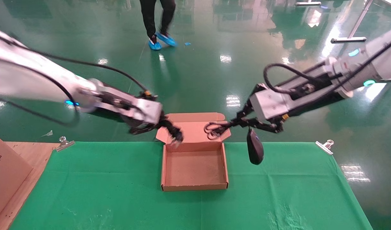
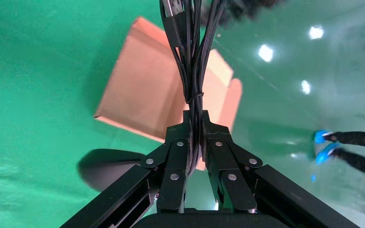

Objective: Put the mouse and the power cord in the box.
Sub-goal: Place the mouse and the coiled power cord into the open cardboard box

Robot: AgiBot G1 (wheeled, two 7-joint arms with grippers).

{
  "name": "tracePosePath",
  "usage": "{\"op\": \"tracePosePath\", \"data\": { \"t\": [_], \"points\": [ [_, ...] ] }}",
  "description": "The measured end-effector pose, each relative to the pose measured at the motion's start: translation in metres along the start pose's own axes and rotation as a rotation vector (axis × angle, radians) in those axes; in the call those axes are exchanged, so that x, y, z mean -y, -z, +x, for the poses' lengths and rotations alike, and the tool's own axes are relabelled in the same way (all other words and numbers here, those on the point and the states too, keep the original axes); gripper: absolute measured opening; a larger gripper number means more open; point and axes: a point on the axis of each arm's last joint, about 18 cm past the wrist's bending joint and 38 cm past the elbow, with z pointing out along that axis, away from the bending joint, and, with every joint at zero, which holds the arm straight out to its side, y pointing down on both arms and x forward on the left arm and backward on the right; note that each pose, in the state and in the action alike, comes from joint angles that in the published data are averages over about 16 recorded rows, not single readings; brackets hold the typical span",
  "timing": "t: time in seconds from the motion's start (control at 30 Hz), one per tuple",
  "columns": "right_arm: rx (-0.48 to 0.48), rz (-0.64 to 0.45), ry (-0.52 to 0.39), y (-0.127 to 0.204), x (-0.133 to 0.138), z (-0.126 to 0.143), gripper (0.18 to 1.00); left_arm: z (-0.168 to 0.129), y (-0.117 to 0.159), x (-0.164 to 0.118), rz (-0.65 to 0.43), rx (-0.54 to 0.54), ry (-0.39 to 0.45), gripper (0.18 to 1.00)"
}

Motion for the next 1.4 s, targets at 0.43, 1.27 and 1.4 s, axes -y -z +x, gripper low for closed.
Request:
{"op": "tracePosePath", "data": {
  "t": [0.43,1.27,1.4],
  "points": [
    [0.032,-0.032,-0.086,-0.002,-0.04,-0.047,0.211,0.08,-0.109,0.028,0.041,0.094,0.188,0.31],
    [0.051,-0.025,-0.105,-0.025,-0.049,-0.068,0.21,0.112,-0.133,0.05,0.078,0.071,0.289,0.4],
    [0.053,-0.018,-0.099,-0.03,-0.044,-0.063,0.21,0.105,-0.131,0.048,0.079,0.096,0.314,0.45]
  ]
}}
